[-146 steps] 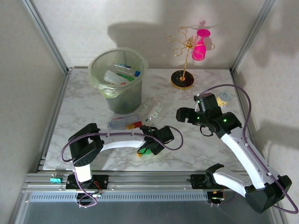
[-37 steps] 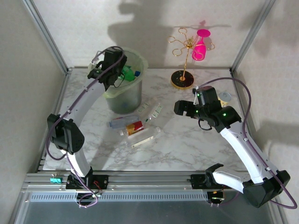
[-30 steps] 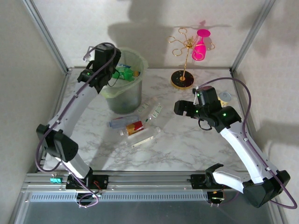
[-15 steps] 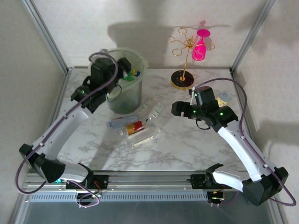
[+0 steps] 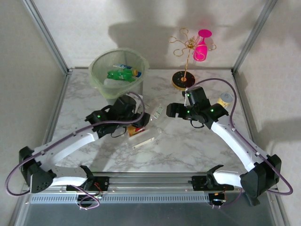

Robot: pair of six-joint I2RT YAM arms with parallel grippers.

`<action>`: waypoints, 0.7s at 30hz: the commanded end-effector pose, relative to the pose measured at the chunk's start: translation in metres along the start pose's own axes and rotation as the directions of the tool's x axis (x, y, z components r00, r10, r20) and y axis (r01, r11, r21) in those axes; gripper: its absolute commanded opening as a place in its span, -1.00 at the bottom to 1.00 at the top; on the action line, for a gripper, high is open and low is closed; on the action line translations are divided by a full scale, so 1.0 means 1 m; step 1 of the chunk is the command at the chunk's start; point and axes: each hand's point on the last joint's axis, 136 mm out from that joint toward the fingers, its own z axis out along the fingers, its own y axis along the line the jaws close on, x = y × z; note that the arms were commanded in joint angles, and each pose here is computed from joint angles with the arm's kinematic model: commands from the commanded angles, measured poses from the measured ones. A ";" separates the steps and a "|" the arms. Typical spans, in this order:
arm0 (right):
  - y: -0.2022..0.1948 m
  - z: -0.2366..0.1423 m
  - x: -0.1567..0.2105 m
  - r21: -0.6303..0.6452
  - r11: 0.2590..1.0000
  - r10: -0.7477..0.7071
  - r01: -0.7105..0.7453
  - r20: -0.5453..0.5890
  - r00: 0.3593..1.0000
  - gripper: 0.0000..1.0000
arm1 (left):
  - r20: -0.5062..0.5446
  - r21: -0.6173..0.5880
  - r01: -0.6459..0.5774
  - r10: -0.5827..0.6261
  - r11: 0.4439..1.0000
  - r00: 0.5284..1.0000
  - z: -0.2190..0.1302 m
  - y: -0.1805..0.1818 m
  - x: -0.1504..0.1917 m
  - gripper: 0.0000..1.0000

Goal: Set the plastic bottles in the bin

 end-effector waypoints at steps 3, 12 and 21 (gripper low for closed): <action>-0.004 -0.004 0.000 0.019 1.000 -0.007 0.006 0.024 1.000 0.87 | -0.231 -0.065 -0.139 0.121 0.988 0.966 0.038 0.008 0.059 0.42; -0.013 -0.016 0.008 0.046 0.999 -0.010 0.008 0.043 0.999 0.90 | -0.359 -0.101 -0.166 0.119 0.981 0.926 0.083 0.016 0.096 0.50; -0.020 -0.021 0.013 0.067 0.998 -0.012 0.009 0.052 0.999 0.92 | -0.440 -0.069 -0.199 0.149 0.978 0.886 0.098 0.017 0.122 0.46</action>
